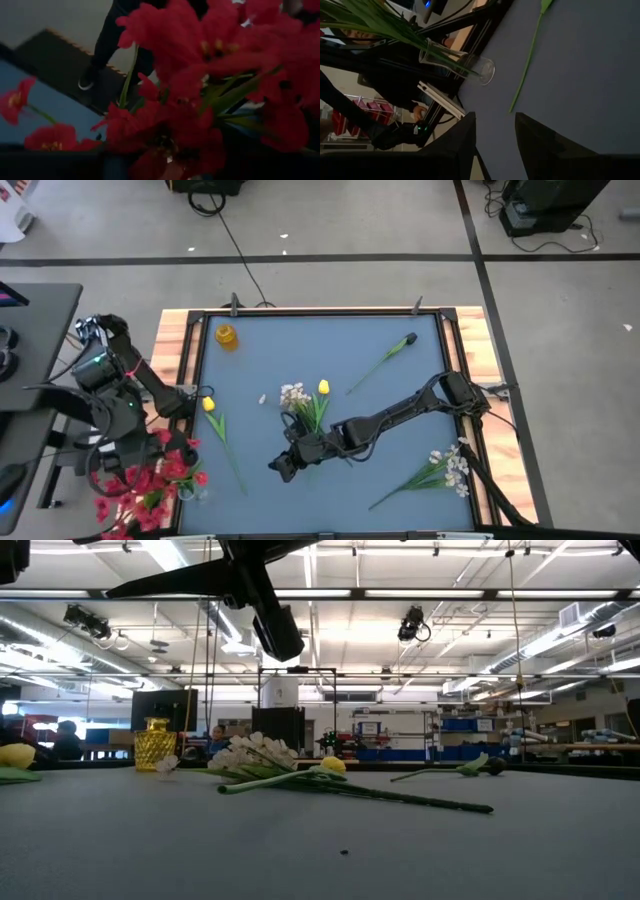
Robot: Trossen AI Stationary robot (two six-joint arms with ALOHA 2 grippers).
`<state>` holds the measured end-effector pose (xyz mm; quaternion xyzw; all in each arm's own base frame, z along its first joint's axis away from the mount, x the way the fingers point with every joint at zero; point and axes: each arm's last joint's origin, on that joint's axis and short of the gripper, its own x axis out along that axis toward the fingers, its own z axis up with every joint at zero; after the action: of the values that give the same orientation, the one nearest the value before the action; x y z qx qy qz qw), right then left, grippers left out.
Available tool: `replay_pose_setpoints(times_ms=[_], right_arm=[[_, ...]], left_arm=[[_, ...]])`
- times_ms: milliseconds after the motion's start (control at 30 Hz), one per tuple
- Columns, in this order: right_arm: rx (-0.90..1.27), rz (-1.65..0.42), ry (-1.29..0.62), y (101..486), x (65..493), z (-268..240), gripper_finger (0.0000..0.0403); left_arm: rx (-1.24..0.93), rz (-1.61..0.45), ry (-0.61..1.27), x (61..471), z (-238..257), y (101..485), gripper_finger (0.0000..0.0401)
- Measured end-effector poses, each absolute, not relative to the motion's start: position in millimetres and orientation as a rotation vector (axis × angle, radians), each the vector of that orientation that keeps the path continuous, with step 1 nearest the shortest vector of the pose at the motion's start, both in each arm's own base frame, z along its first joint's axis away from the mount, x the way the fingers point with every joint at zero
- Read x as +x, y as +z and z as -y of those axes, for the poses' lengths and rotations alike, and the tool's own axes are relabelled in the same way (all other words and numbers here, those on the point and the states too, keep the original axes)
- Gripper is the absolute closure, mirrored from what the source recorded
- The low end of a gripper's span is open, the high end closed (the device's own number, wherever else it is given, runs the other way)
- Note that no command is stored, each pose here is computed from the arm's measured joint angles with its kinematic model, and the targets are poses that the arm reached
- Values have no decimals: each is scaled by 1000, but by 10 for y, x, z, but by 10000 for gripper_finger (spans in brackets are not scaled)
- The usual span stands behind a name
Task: Sort flowers into vase by color
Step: Put the red flowers into the transparent vase
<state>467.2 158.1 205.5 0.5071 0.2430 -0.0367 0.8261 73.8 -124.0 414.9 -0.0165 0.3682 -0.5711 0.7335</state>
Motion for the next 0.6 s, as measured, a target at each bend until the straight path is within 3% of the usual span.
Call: replay_pose_setpoints(times_ms=[333, 600], right_arm=[[1077, -503, -97, 2054, 4675, -1570, 246], [1080, -502, -98, 2055, 4675, -1569, 203]], left_arm=[[-164, -895, -1187, 723, 1215, 4161, 234], [-192, -932, -1163, 721, 1212, 4149, 219]])
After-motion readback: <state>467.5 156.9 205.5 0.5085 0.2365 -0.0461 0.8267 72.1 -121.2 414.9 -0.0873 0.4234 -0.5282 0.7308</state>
